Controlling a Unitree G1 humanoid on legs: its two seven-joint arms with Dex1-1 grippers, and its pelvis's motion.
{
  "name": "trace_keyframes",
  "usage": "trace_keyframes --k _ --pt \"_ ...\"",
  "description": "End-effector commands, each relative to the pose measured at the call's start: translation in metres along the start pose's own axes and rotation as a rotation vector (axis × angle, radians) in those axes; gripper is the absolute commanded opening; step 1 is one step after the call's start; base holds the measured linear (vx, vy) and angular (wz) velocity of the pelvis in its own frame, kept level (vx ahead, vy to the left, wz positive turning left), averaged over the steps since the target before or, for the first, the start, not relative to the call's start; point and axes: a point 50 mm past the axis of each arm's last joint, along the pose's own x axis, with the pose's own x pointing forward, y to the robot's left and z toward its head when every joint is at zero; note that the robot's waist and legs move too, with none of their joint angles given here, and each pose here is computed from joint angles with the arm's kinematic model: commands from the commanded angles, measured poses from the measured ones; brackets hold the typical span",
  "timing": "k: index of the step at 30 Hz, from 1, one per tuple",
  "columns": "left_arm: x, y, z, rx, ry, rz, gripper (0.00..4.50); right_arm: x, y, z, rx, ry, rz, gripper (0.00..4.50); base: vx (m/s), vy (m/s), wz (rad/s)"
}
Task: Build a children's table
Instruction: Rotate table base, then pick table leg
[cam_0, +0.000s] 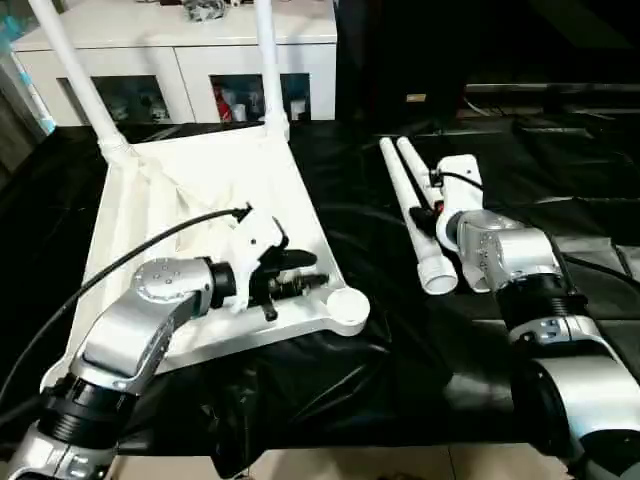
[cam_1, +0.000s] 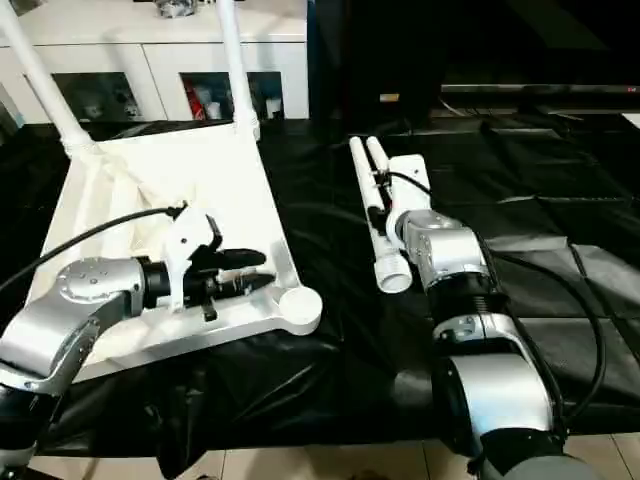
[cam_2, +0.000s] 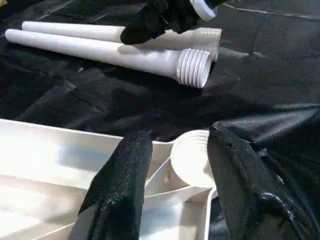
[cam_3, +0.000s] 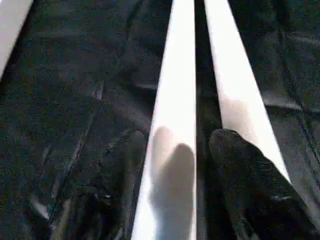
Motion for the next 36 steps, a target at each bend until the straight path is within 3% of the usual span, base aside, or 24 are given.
trace_keyframes --k 1,8,9,19,28,36 --pt "-0.001 -0.005 0.001 0.009 0.016 -0.02 2.5 0.0 -0.002 0.004 0.029 0.019 -0.006 2.84 0.0 0.0 0.0" --pt "-0.001 -0.007 0.0 0.015 0.031 -0.025 3.17 0.004 0.001 -0.001 0.045 0.083 0.019 3.55 0.0 0.0 0.0" --pt "-0.001 -0.007 0.001 0.031 0.037 -0.015 3.27 0.006 0.001 -0.007 0.037 0.145 0.006 3.59 0.0 0.0 0.0" --pt "-0.001 -0.014 0.003 0.04 0.064 -0.049 3.38 0.008 0.002 -0.024 0.064 0.298 0.021 3.59 0.0 0.0 0.0" --pt "0.0 -0.014 0.008 0.049 0.064 -0.055 3.42 0.007 0.0 -0.032 0.173 0.332 0.052 2.69 0.0 0.0 0.0" --pt "0.001 -0.015 0.008 0.036 0.064 -0.062 3.42 0.007 -0.002 -0.039 0.163 0.36 0.063 2.07 0.0 0.0 0.0"
